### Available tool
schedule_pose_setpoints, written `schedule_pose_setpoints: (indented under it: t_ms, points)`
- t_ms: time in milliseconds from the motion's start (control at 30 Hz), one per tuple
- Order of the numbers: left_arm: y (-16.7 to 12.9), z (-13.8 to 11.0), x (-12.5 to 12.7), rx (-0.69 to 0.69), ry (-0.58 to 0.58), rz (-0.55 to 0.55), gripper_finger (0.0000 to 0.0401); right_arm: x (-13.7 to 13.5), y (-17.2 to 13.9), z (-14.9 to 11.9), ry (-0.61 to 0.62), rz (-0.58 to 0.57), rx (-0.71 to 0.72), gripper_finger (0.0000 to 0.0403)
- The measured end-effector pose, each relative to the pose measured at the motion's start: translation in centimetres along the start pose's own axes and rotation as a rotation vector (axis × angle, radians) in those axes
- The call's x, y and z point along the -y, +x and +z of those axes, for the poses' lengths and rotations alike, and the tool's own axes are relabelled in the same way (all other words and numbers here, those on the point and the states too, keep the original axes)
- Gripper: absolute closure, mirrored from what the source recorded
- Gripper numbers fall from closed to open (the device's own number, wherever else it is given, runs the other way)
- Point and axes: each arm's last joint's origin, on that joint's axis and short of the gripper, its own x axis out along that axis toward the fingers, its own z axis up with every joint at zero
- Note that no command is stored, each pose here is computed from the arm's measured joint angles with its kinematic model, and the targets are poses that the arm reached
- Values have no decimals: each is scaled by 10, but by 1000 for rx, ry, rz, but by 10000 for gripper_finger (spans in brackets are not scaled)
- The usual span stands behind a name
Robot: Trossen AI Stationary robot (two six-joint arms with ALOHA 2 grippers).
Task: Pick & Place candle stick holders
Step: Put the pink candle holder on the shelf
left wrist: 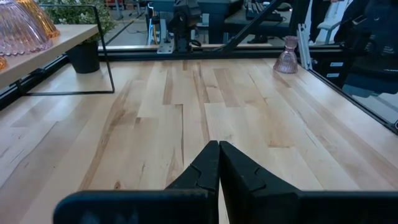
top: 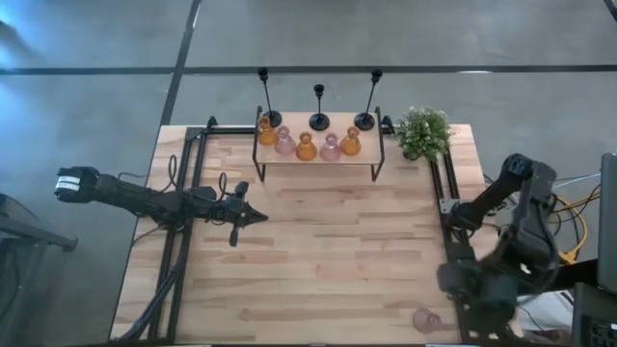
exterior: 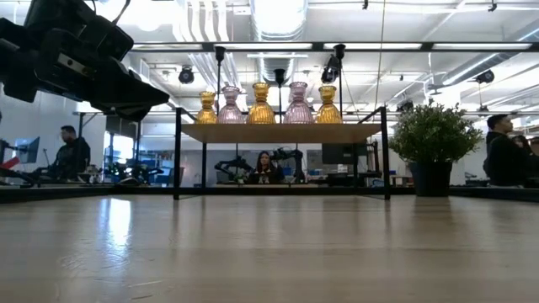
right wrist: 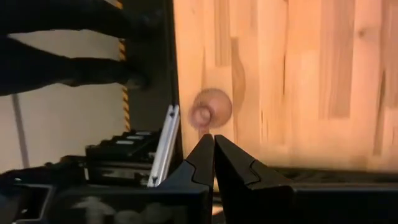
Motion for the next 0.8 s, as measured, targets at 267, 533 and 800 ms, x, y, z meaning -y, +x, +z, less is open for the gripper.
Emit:
schedule_pose_setpoints:
  t_ms: [267,533,800]
  points:
    - [0,-1,0,-7,0,0,389,-12,34,-32,94,-4,-24,394]
    - [0,-1,0,-9,0,0,389,-14,82,-38,23,85,-37,395]
    - [0,-1,0,-9,-1,-1,389,6,119,-48,-39,13,-105,394]
